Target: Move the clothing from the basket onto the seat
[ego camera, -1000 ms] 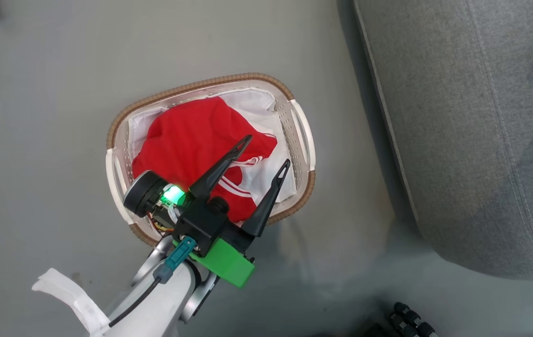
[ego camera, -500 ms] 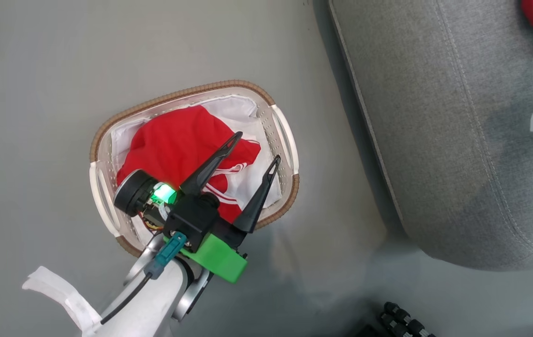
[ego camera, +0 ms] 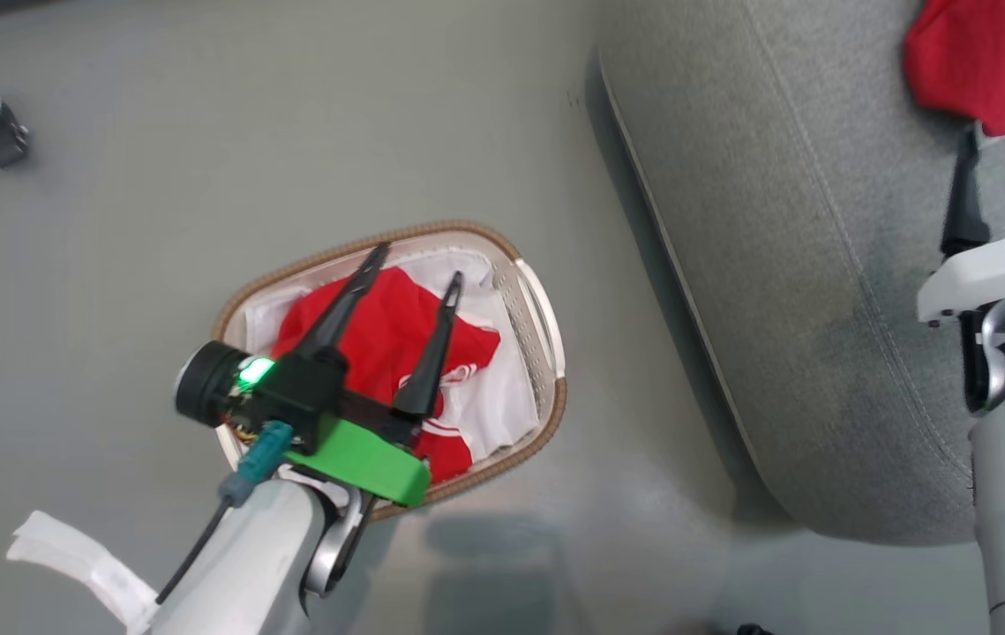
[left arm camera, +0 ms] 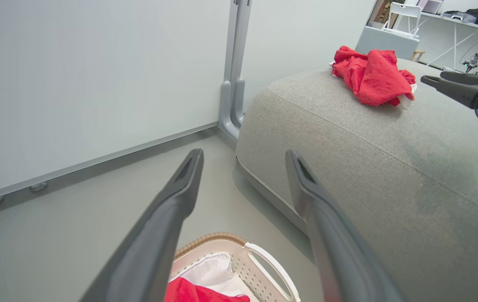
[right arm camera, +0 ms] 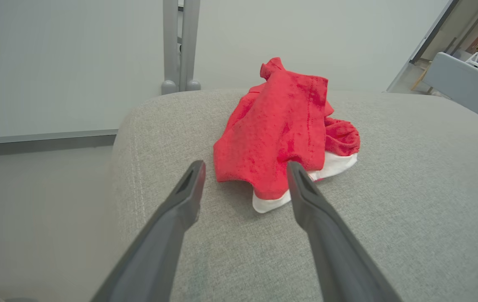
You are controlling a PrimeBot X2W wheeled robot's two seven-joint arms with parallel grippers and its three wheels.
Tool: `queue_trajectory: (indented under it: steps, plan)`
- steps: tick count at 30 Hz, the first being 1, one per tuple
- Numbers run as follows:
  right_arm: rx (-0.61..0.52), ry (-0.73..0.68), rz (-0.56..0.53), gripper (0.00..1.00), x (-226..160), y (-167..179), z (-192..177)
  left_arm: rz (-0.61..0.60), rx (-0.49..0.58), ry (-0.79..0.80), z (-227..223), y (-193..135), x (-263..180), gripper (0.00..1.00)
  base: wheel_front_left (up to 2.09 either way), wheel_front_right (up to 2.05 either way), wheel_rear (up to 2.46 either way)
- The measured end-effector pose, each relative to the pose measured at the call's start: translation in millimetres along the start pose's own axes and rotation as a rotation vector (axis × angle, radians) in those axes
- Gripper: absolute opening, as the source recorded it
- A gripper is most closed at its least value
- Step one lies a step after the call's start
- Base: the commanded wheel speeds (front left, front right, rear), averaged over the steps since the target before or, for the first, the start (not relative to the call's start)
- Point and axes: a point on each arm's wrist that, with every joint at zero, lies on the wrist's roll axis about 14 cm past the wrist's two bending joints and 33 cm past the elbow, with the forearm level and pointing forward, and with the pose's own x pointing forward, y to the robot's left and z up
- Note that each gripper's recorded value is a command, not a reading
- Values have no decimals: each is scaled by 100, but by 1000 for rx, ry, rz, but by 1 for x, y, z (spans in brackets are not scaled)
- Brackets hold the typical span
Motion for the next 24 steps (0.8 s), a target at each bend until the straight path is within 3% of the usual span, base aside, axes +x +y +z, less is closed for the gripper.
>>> queue_trajectory:
  steps: [10,24]
  plan:
    - [95,-139,178,100,-14,65,62,290,12,-128,59,54,-49,100,0,0,0]
    - [202,-151,471,100,-91,165,67,677,-34,-175,64,92,-179,100,0,0,0]
